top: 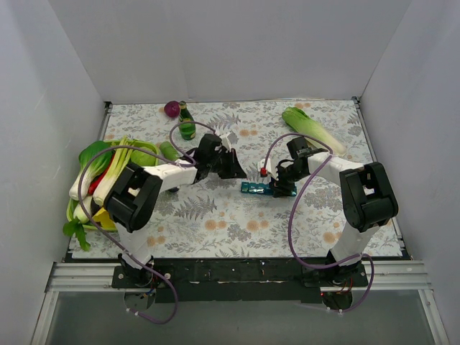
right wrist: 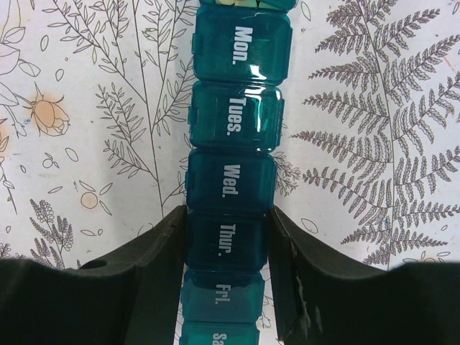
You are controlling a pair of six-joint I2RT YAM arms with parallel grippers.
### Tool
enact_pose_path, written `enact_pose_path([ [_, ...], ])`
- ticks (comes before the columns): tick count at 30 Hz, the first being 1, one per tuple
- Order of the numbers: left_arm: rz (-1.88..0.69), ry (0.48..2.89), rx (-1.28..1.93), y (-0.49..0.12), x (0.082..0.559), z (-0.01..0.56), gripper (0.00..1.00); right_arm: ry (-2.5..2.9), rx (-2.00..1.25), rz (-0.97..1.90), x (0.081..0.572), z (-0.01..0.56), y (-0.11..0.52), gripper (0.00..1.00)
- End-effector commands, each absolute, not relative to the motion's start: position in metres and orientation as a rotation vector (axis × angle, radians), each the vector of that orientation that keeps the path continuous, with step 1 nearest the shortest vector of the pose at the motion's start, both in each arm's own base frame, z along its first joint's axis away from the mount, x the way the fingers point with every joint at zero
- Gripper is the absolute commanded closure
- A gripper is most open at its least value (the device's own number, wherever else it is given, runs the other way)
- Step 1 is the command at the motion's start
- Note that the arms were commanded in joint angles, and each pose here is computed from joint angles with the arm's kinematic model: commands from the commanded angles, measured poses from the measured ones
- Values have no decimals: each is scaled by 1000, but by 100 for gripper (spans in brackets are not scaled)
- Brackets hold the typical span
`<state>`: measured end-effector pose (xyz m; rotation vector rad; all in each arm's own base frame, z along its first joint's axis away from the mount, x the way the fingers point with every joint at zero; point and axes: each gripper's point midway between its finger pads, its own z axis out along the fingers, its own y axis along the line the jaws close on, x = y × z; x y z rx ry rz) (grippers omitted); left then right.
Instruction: Sort the pills into containers
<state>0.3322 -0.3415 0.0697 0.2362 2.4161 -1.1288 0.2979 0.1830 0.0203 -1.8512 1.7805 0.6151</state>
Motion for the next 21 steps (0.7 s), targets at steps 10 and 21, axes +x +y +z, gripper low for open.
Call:
enact_pose_path([
  [10,-1143,2307,276,-341,331,122,100,1887,-1905,547,293,-8,166,73],
  [21,-1052,2556,327,-341,305,54,100,1898,-1901,539,294,-9,166,74],
])
